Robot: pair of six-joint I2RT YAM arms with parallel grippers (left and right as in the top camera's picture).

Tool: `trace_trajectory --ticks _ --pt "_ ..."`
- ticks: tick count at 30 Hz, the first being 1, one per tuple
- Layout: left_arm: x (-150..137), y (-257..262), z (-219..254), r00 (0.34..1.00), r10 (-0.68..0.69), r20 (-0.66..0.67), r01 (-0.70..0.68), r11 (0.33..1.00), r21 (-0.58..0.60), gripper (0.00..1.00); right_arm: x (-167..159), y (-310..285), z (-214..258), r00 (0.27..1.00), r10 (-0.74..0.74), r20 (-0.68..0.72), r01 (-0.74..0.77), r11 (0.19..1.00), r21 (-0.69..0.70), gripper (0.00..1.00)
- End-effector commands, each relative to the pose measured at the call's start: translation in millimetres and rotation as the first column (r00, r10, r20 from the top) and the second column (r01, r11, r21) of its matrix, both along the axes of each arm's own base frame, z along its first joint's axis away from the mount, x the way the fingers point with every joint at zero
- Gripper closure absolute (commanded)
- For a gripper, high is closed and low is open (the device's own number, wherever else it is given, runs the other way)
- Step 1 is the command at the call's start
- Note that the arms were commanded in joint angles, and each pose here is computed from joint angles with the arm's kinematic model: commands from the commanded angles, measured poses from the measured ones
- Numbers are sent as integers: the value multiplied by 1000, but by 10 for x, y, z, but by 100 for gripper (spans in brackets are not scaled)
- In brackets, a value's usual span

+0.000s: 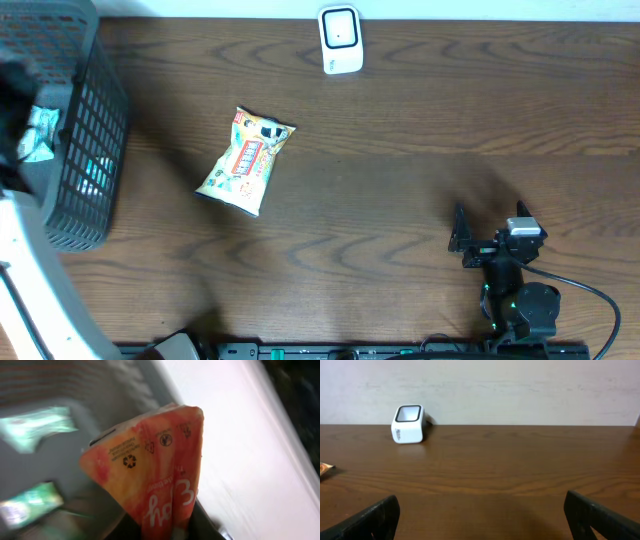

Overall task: Scan the item barcode
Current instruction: 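Lift the orange tissue pack and carry it toward the scanner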

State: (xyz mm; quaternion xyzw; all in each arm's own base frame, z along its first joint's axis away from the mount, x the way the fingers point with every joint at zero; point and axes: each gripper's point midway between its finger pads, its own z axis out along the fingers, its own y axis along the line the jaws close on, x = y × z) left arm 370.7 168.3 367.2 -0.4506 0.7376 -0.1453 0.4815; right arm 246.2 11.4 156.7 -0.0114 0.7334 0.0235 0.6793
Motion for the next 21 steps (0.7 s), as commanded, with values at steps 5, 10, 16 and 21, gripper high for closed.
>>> trace_trajectory --ticks 5,10,16,21 --pt "368 -1893 -68 799 -591 -115 599 761 249 92 -4 17 -3 1000 8 0 -8 1000 11 1" --pt "426 -2767 -595 669 -689 -278 743 632 222 92 -4 17 -2 1000 8 0 -8 1000 11 1" --pt "445 -3378 -1505 505 -695 -511 849 506 151 92 -4 17 -3 1000 8 0 -8 1000 11 1" --pt "347 -3539 -2310 309 -665 -680 919 392 34 92 -4 17 -3 1000 8 0 -8 1000 11 1"
